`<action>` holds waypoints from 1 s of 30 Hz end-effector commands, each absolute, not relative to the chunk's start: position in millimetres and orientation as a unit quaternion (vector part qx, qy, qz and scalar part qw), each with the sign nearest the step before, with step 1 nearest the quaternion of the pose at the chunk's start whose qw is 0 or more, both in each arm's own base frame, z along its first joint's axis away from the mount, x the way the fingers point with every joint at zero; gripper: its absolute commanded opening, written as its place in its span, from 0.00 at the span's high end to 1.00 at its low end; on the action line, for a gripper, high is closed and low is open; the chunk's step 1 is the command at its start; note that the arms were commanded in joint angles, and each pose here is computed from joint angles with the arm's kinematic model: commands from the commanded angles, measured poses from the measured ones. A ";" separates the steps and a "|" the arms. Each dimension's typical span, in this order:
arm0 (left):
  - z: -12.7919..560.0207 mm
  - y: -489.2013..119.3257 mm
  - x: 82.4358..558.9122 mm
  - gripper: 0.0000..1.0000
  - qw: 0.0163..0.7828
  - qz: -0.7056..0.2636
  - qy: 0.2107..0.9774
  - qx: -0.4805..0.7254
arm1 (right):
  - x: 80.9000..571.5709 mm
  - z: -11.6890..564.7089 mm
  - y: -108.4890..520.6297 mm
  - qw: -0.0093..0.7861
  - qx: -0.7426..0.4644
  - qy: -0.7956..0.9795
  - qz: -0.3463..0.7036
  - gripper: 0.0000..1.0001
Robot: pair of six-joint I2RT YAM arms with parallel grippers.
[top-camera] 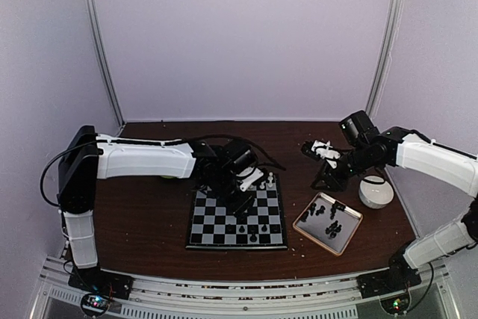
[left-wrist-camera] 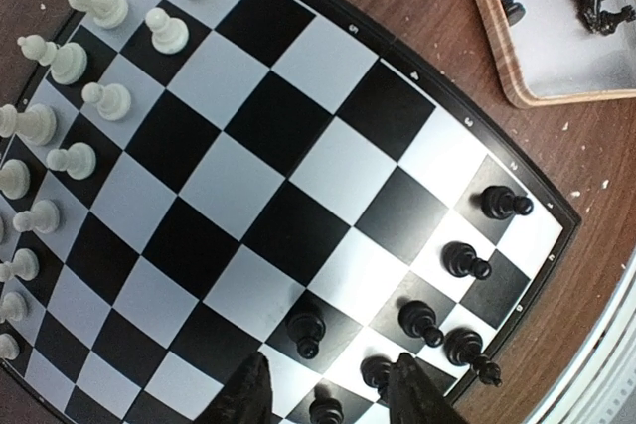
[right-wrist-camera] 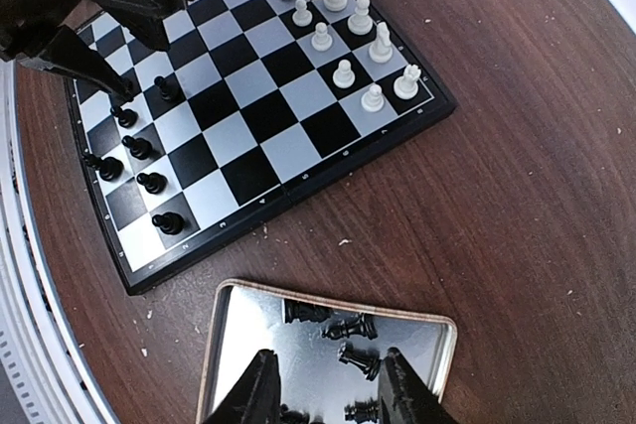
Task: Set up the chess pieces on the board
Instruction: Pick up the pawn from the chessboard.
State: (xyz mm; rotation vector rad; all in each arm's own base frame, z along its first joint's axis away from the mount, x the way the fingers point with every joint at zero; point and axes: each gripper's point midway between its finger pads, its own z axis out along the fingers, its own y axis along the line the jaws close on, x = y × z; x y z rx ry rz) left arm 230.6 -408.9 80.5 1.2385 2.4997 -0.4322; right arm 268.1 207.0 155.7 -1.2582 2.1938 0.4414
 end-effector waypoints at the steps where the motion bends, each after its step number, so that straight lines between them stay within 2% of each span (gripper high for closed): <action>1: 77.2 -413.2 233.6 0.60 0.161 -0.127 0.875 0.440 | 271.0 161.9 215.6 0.287 -0.481 0.808 0.183 0.65; 18: 54.5 -407.8 240.3 0.82 0.149 -0.092 0.886 0.430 | 276.1 149.4 211.1 0.270 -0.475 0.821 0.167 0.65; 30: 50.2 -410.4 240.2 0.88 0.147 -0.095 0.884 0.433 | 275.9 146.2 211.3 0.264 -0.476 0.823 0.167 0.65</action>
